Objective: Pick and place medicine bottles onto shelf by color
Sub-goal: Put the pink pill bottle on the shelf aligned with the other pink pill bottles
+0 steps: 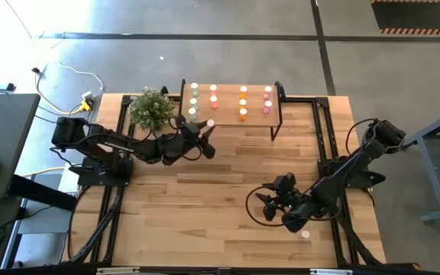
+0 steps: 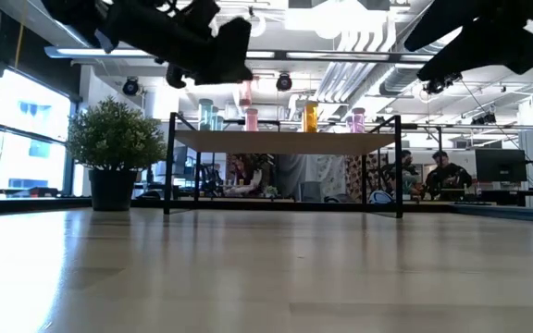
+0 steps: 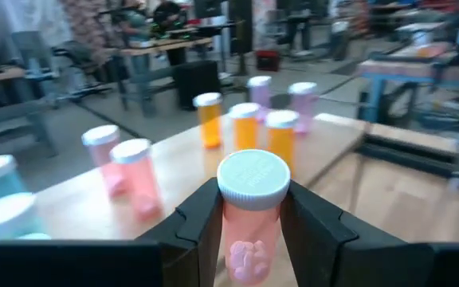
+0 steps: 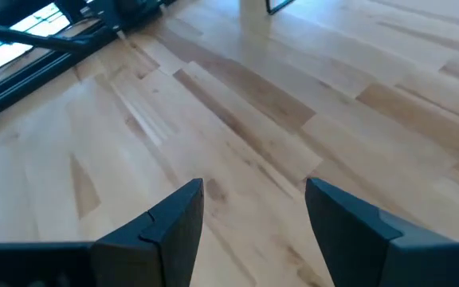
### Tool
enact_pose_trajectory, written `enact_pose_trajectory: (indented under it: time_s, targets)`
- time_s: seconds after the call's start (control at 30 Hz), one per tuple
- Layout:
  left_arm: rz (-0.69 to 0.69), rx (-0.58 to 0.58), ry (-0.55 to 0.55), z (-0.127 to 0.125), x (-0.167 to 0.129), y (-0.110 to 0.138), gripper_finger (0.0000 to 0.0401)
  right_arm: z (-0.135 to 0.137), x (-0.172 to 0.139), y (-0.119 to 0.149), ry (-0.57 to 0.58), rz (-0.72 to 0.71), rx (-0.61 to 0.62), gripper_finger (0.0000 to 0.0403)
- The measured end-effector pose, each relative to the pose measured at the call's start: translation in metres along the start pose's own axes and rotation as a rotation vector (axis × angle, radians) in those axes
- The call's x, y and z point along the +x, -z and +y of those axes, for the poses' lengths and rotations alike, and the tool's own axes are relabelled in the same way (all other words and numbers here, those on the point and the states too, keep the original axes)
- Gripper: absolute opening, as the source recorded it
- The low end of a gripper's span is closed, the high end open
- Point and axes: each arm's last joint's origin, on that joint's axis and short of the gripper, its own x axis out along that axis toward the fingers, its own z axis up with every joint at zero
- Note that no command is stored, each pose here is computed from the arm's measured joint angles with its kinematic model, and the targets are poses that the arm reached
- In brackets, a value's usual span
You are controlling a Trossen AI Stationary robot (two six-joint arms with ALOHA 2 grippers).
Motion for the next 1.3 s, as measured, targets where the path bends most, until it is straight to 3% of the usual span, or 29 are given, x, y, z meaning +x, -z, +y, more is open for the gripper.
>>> enact_pose_trajectory:
  time_s: [0.4,0.53,0.77,1.3]
  targets:
    - [0.013,-0.068,-0.097,0.031,0.026,0.002,0.0108,-0.011,0.021,-0.019,0.088,-0.025,-0.025,0.0211]
    - [0.021,-0.085,-0.028,0.033,0.031,0.003,0.0108,-0.016,0.025,-0.030,0.090,-0.004,-0.017,0.0211]
    - [0.026,-0.007,0.064,0.037,0.036,0.004,0.0108,-0.023,0.023,-0.045,0.097,-0.023,-0.008,0.0211]
    - [0.048,-0.011,0.054,0.049,0.043,0.006,0.0108,-0.036,0.020,-0.069,0.094,-0.032,-0.068,0.0211]
